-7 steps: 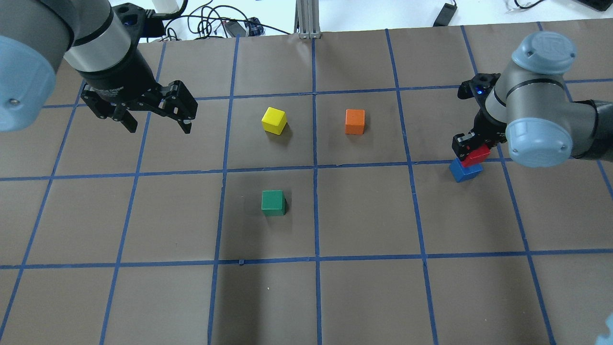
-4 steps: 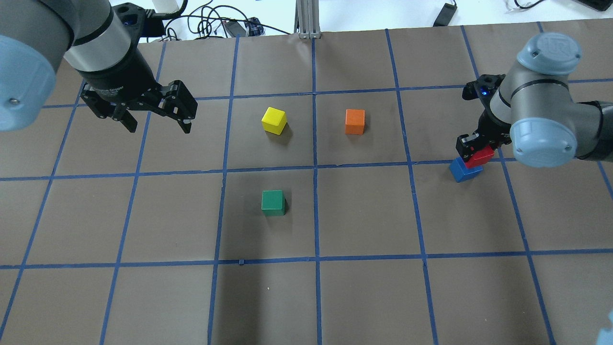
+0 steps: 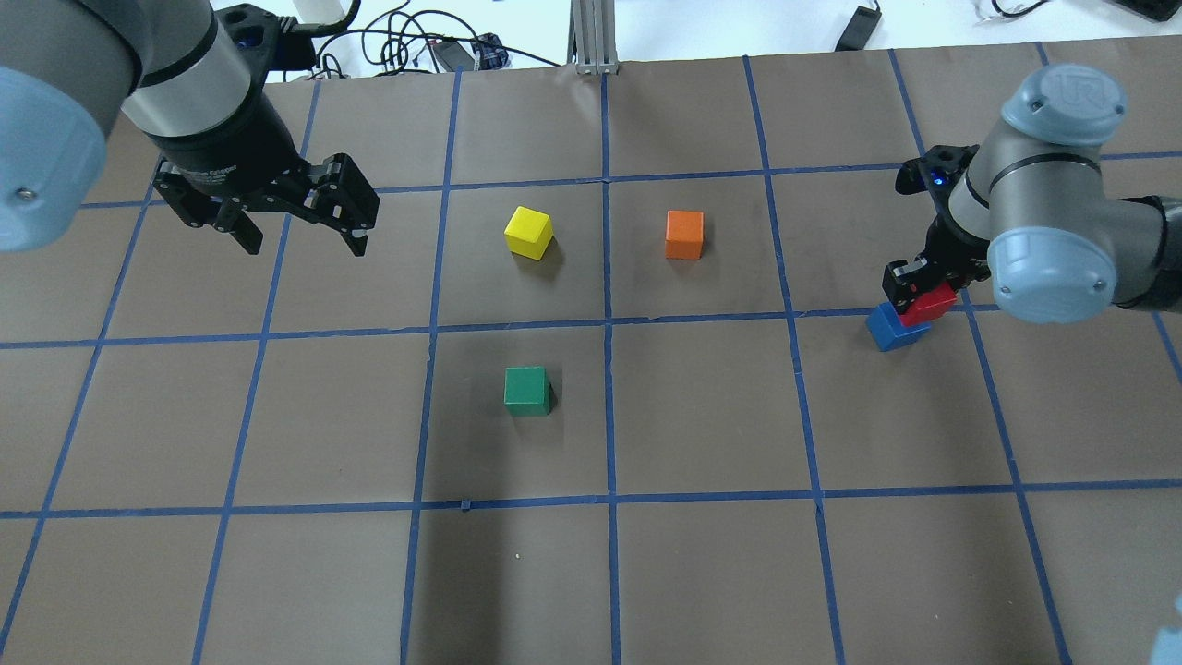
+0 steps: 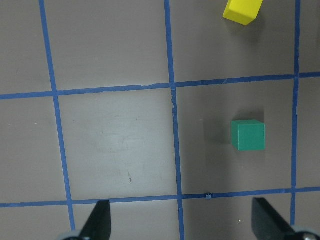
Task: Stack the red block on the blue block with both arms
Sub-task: 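Lower the red cube onto the blue cube with the right gripper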
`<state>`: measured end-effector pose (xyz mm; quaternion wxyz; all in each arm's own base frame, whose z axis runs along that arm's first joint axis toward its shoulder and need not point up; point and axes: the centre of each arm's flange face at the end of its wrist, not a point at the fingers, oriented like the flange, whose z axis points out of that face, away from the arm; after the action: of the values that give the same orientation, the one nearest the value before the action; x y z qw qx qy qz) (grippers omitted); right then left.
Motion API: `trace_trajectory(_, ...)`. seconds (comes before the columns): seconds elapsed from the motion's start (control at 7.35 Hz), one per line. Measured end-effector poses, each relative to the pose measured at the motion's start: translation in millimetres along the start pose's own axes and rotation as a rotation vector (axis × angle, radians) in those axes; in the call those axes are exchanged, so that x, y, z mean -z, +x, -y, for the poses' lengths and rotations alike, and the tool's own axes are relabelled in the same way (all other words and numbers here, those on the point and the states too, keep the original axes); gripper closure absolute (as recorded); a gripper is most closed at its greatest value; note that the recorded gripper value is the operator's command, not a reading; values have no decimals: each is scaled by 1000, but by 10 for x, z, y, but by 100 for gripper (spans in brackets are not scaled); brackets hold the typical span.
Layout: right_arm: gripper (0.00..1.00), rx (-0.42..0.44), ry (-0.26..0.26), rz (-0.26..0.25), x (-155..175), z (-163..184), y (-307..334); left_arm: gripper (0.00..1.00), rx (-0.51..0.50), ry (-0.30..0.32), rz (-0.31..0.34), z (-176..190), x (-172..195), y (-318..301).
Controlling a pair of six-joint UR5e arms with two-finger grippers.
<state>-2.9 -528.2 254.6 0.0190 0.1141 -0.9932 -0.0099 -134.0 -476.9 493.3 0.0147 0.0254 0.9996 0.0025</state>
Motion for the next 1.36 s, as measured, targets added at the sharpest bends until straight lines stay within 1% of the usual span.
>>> trace_trajectory(0.82, 100, 0, -18, 12, -105, 22, 4, 0, 1, -2, -3, 0, -14, 3)
trace_trajectory(0.95, 98, 0, -19, 13, -109, 21, 4, 0, 1, -2, -3, -1, -15, 4)
trace_trajectory(1.09, 81, 0, -19, 13, -110, 21, 3, 0, 1, -3, -4, -1, -18, 4)
trace_trajectory(1.22, 57, -1, -19, 13, -110, 22, 3, 0, 1, -3, -5, 0, -20, 6)
trace_trajectory(1.36, 45, -1, -19, 12, -112, 23, 4, 0, 1, -3, -6, 0, -18, 6)
